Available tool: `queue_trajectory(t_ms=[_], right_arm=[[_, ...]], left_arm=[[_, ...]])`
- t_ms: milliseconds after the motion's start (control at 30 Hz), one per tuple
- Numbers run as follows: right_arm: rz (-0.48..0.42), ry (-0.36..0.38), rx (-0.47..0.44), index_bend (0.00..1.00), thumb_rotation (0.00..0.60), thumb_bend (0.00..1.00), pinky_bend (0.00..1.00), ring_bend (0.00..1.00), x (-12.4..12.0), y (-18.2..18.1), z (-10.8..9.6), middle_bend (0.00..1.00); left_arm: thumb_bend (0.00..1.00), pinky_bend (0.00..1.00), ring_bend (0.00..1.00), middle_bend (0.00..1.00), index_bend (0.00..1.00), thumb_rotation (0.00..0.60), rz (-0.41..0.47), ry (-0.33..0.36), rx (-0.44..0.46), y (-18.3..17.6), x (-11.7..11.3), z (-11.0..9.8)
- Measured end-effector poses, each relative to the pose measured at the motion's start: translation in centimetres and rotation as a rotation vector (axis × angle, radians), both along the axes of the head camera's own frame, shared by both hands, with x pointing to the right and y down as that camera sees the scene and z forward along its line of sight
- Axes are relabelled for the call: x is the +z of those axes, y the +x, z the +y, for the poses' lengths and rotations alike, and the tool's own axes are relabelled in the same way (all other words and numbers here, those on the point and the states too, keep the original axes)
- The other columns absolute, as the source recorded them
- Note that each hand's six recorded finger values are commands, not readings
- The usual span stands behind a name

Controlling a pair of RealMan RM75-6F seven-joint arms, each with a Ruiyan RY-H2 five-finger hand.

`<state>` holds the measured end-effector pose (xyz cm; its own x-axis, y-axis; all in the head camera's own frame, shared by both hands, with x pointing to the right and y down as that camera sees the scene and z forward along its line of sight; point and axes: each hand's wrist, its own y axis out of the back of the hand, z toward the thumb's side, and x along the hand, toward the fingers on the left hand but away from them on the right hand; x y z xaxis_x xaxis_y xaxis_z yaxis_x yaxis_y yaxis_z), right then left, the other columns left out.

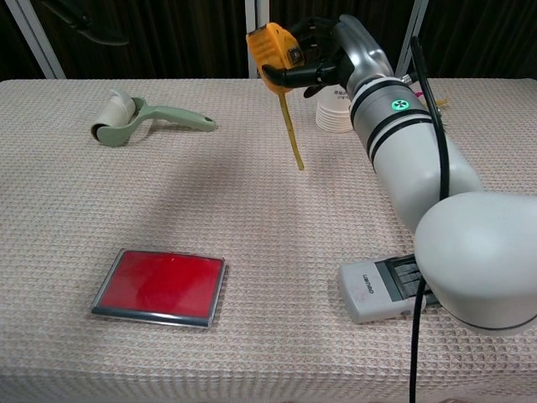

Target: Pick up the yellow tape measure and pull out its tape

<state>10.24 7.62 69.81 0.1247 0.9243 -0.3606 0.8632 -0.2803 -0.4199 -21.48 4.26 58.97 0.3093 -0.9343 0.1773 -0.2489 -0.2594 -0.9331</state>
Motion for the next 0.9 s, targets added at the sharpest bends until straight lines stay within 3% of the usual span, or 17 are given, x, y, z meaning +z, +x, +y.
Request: queue_trajectory(t_ms=[200, 400, 600, 900], right_arm=[[-0.176, -0.011, 0.064, 0.89, 0.600, 0.33, 0.49, 0.64, 0.1, -1.3, -0.4, 0.72], [-0.259, -0.028, 0.085, 0.89, 0.600, 0.33, 0.50, 0.64, 0.4, -2.3, -0.6, 0.72], [-0.318, -0.059, 0.099, 0.89, 0.600, 0.33, 0.50, 0.64, 0.6, -3.0, -0.4, 0.72], [-0.308, -0.071, 0.092, 0.89, 0.600, 0.34, 0.50, 0.64, 1.2, -3.2, 0.2, 0.72]], left_arm=[[0.12, 0.41, 0.28, 0.29, 0.27, 0.600, 0.028, 0.076, -0.018, 2.2, -1.4, -0.7], [0.13, 0.59, 0.40, 0.40, 0.35, 0.600, 0.049, 0.094, -0.015, 3.5, -1.6, -0.6], [0.17, 0.62, 0.43, 0.43, 0.40, 0.600, 0.055, 0.086, 0.017, 5.0, -0.9, -0.2], [0.21, 0.65, 0.45, 0.44, 0.43, 0.600, 0.042, 0.089, 0.059, 7.2, -0.1, -0.1]])
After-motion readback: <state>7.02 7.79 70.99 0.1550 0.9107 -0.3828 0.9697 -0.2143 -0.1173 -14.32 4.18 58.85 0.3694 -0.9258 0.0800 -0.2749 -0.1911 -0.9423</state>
